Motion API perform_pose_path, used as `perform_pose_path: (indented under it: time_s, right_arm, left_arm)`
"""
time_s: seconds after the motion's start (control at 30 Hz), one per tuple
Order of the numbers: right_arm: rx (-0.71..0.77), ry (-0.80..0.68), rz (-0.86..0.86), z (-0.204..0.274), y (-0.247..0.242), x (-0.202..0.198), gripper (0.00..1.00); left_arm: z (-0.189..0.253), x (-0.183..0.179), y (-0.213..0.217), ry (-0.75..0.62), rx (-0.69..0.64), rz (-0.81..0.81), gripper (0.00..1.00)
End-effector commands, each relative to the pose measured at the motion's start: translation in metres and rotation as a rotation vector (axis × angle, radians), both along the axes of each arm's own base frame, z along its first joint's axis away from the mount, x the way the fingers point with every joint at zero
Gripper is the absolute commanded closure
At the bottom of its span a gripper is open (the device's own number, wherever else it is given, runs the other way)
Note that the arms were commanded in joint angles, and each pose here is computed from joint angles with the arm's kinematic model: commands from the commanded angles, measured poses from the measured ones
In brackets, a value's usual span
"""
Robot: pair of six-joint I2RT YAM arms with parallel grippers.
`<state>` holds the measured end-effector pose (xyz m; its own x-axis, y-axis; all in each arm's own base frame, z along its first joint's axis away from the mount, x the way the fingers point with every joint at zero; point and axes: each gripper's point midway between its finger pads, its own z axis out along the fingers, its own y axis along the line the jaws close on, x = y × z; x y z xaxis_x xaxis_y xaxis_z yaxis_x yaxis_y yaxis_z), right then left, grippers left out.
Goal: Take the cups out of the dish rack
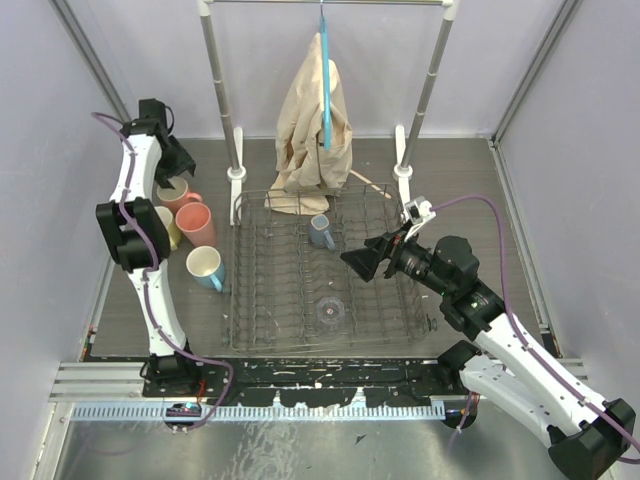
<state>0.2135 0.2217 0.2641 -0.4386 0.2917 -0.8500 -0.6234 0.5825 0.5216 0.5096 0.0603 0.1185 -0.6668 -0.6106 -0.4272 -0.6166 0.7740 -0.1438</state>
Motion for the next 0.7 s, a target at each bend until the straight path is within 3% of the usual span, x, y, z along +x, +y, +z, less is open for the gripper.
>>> perform_pose_path:
  time_s: [0.0, 0.33, 0.67]
  right_arm:
    - [0.018, -0.055, -0.002, 0.019, 0.001, 0.004, 0.02]
    - [-0.132, 0.099, -0.011, -0.013, 0.006, 0.019, 0.06]
    - [-0.327, 0.198, -0.057, -0.050, 0.021, 0.032, 0.09]
  left_arm:
    - [0.067, 0.002, -0.003, -0.135, -0.009, -0.019, 0.32]
    - [0.157, -0.035, -0.024, -0.366, -0.076, -0.010, 0.32]
    - [0.178, -0.117, -0.101, -0.497, -0.136, -0.196, 0.31]
